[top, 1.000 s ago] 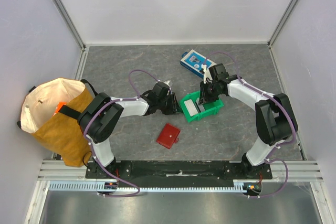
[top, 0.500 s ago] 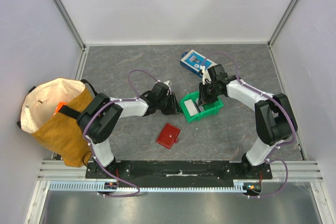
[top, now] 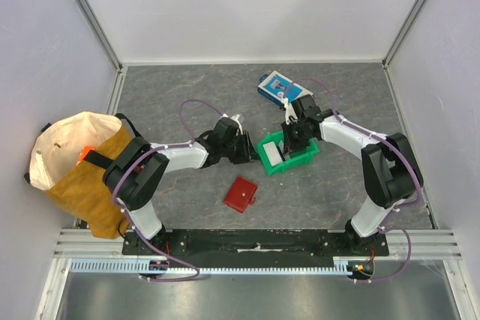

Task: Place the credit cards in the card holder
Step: Pick up the credit card from the storage box.

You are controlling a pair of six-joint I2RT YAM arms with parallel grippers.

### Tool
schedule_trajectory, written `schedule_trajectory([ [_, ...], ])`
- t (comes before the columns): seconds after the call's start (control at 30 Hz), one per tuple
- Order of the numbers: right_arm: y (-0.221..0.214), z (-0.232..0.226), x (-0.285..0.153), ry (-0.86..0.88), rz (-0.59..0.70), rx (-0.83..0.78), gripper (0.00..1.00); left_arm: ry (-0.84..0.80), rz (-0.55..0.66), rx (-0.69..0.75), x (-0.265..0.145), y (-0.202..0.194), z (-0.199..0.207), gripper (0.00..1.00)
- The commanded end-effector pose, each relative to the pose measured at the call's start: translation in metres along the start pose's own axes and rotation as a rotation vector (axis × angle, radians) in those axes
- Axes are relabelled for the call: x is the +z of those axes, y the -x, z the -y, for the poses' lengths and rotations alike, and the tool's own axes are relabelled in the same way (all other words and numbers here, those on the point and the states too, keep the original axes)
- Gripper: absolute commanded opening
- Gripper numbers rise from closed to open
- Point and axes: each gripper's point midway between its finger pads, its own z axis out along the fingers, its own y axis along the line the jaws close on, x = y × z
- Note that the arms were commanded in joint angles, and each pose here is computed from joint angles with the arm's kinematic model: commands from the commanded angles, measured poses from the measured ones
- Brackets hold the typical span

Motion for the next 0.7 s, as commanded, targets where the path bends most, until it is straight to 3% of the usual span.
schedule_trajectory([
  [0.0, 0.007, 0.002, -0.004, -0.032, 0.018, -0.023, 0.06, -0.019, 0.061, 0.041, -0.011, 0.012, 0.008, 0.41],
  [0.2, 0.036, 0.011, -0.028, -0.125, 0.105, -0.048, 0.00, 0.017, 0.114, 0.064, -0.027, 0.020, 0.005, 0.48],
  [0.47, 0.060, 0.009, -0.066, -0.186, 0.190, -0.063, 0.00, 0.086, 0.193, 0.114, -0.061, 0.033, 0.003, 0.60],
  [0.67, 0.064, -0.014, -0.106, -0.112, 0.303, -0.031, 0.00, 0.156, 0.229, 0.114, -0.088, 0.028, -0.018, 0.68],
])
